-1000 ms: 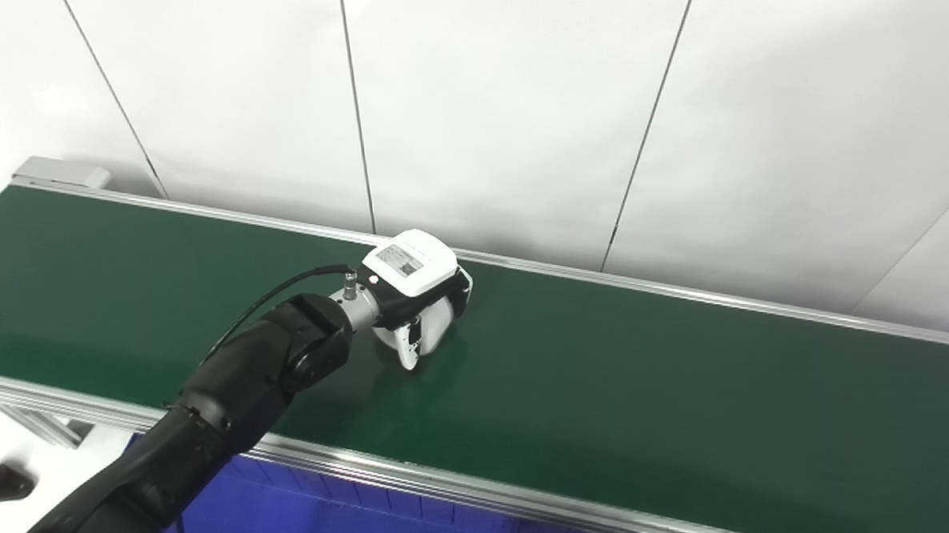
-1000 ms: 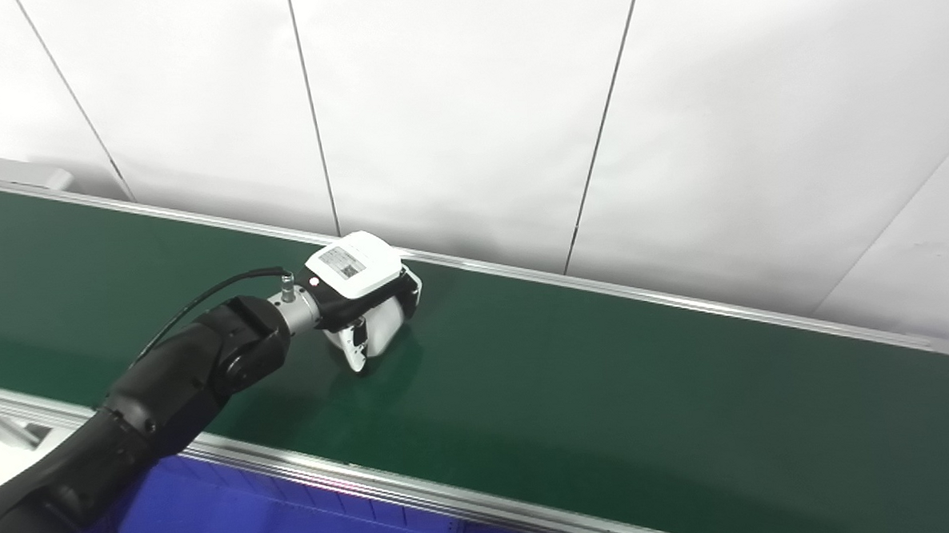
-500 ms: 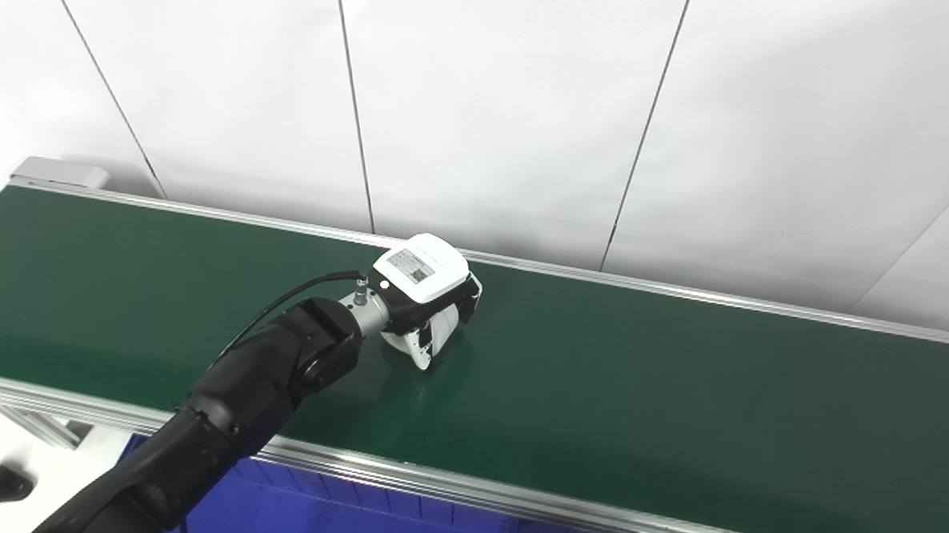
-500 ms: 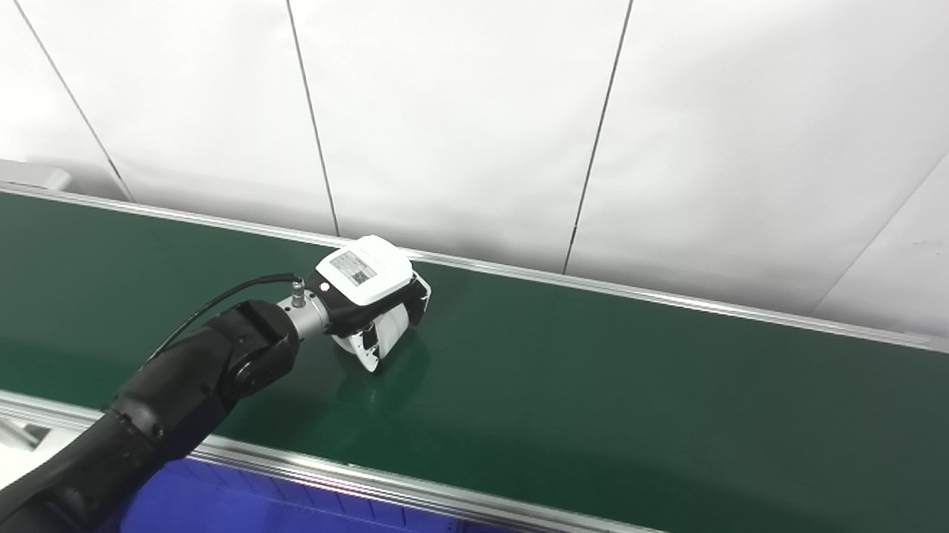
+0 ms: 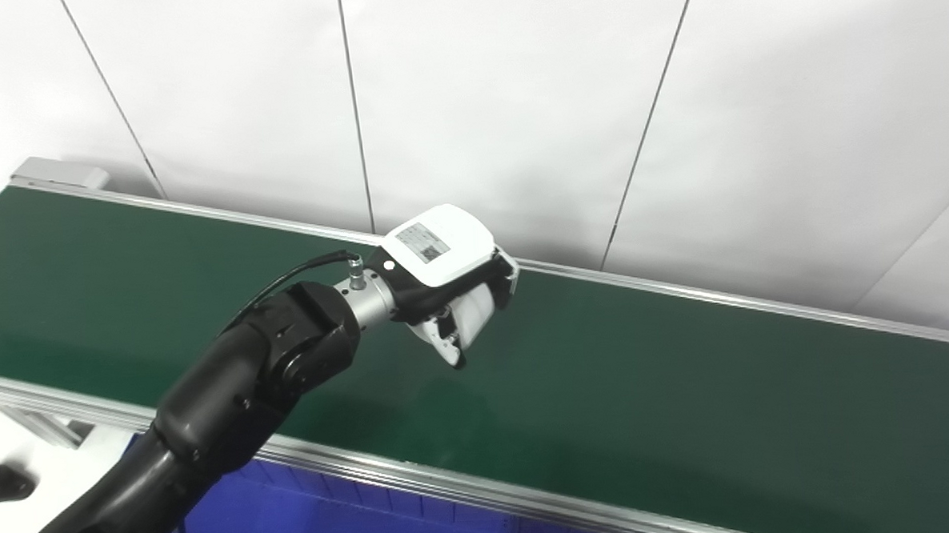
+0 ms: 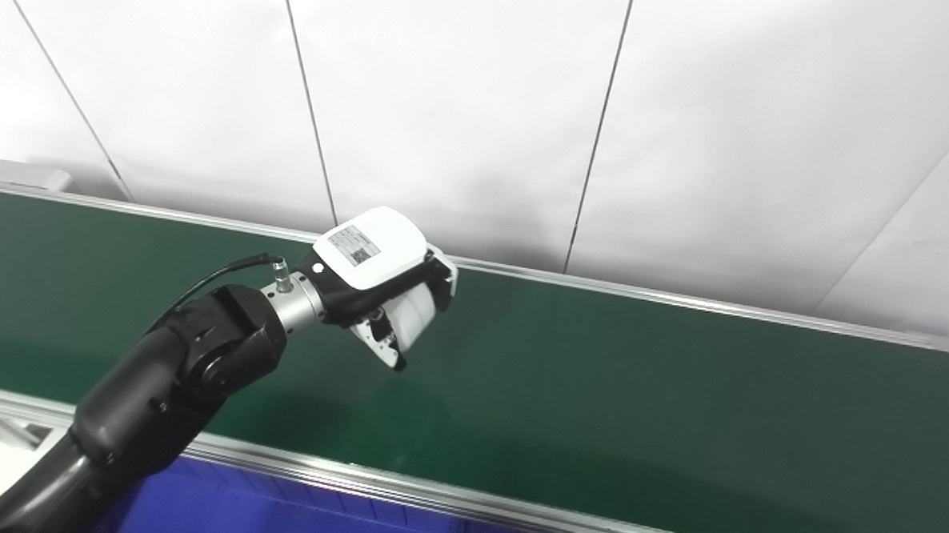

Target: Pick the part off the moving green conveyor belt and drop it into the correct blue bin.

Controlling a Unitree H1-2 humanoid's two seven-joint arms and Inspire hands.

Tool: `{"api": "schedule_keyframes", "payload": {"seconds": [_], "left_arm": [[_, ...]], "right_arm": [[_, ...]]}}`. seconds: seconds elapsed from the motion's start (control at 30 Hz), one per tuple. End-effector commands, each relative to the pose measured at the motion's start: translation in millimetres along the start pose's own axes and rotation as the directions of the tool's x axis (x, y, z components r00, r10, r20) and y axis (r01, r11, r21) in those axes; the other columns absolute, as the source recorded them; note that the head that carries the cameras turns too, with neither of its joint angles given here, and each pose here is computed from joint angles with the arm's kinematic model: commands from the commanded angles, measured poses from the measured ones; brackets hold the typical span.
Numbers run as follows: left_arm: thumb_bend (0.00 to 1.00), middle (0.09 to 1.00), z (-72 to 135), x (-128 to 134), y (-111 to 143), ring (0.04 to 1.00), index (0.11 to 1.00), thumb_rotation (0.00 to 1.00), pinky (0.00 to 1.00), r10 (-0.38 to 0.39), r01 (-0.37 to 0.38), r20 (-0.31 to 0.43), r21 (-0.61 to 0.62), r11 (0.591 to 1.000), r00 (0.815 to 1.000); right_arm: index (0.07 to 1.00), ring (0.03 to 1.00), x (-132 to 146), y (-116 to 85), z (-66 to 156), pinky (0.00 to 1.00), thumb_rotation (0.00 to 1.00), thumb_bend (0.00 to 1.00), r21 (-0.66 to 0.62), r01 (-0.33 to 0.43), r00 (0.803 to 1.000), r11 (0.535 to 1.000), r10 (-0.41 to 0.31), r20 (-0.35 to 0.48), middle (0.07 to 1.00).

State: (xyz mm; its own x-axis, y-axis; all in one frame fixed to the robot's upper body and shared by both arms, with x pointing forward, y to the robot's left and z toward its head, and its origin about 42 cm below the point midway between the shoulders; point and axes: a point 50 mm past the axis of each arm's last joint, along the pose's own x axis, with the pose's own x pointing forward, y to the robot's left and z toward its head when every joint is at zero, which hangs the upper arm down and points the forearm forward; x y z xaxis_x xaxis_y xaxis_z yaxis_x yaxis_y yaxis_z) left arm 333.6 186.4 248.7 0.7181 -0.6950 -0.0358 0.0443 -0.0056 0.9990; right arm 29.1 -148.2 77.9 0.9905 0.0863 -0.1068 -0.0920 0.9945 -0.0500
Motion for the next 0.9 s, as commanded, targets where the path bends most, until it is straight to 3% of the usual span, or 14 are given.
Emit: {"api": "schedule_keyframes", "payload": {"seconds": [0.0, 0.2, 0.37, 0.53, 0.7, 0.87], "left_arm": [[0.5, 0.479, -0.1, -11.9, 28.2, 0.408, 0.515, 0.0, 0.34, 0.026, -0.026, 0.001, 0.029, 0.999, 1.0], [0.5, 0.51, 16.8, -32.0, 36.1, 0.413, 0.487, 0.0, 0.33, -0.013, 0.012, 0.025, 0.02, 1.0, 1.0], [0.5, 0.51, 32.9, -50.4, 26.4, 0.384, 0.515, 0.0, 0.3, -0.087, 0.088, 0.012, -0.045, 0.995, 0.996], [0.5, 0.534, 56.2, -80.7, -4.5, 0.417, 0.476, 0.0, 0.36, -0.164, 0.164, 0.011, -0.123, 0.979, 0.986], [0.5, 0.534, 65.0, -105.3, -36.6, 0.433, 0.465, 0.0, 0.4, -0.261, 0.252, -0.029, -0.186, 0.95, 0.965], [0.5, 0.531, 59.4, -131.4, -77.3, 0.399, 0.48, 0.0, 0.31, -0.292, 0.267, -0.096, -0.217, 0.939, 0.952]], "right_arm": [[1.0, 0.998, -2.2, -2.7, 14.9, 1.0, 1.0, 0.75, 0.008, -0.008, 1.0, 1.0, 0.007, 0.029, 0.994], [1.0, 1.0, 1.6, -8.3, 28.7, 1.0, 1.0, 0.72, 0.034, -0.002, 0.999, 0.999, 0.001, 0.049, 1.0], [1.0, 1.0, 1.3, -11.4, 31.8, 1.0, 1.0, 0.77, 0.048, 0.002, 0.999, 0.999, -0.004, 0.037, 1.0], [1.0, 1.0, -5.2, -11.9, 32.6, 1.0, 1.0, 0.76, 0.043, -0.009, 1.0, 0.999, 0.008, 0.026, 1.0], [1.0, 1.0, -10.5, -10.4, 31.4, 1.0, 1.0, 0.75, 0.058, -0.008, 1.0, 0.998, 0.007, 0.014, 1.0], [1.0, 1.0, -13.2, -6.9, 35.5, 1.0, 1.0, 0.73, 0.065, -0.01, 1.0, 0.998, 0.009, 0.015, 0.999]]}}
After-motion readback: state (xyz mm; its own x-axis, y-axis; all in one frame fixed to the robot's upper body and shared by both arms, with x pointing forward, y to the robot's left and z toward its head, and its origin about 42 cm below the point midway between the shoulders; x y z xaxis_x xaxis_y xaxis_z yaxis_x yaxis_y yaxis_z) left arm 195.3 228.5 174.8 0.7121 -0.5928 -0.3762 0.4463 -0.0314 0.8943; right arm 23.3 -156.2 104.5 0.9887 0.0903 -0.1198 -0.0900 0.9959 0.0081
